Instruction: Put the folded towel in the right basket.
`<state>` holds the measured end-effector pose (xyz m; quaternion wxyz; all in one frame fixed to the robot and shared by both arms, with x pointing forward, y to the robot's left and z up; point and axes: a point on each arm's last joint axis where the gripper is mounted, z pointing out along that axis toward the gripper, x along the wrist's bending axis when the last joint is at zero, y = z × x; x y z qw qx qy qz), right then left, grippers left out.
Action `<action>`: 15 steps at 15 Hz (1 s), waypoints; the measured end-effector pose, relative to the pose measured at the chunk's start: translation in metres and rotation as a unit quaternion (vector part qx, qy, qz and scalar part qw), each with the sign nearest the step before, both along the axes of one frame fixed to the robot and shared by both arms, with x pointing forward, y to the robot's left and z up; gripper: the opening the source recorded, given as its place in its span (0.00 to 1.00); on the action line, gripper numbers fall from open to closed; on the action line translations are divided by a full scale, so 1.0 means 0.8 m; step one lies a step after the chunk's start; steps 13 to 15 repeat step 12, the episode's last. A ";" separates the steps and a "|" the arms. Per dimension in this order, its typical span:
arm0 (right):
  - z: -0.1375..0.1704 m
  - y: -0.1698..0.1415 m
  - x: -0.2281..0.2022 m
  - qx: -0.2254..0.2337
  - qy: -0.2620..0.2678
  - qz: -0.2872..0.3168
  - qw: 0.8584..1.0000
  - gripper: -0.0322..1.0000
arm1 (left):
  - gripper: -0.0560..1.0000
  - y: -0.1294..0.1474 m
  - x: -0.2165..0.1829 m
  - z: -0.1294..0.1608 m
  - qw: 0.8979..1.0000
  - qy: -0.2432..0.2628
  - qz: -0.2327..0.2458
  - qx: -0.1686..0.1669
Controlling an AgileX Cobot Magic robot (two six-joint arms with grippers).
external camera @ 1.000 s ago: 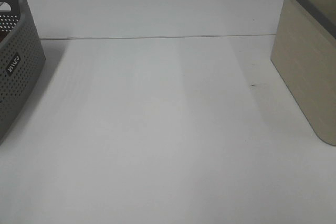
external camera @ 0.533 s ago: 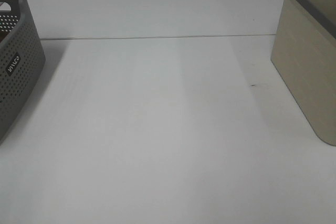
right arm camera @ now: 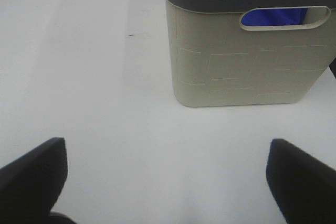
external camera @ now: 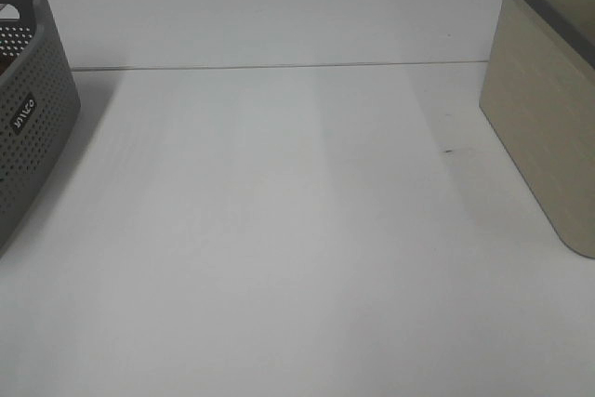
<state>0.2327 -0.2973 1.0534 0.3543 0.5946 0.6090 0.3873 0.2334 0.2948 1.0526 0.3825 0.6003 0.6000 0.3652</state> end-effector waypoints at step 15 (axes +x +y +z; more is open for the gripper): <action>0.000 0.000 0.000 0.000 0.000 0.000 1.000 0.98 | 0.98 0.000 0.000 0.000 1.000 0.000 0.000 0.000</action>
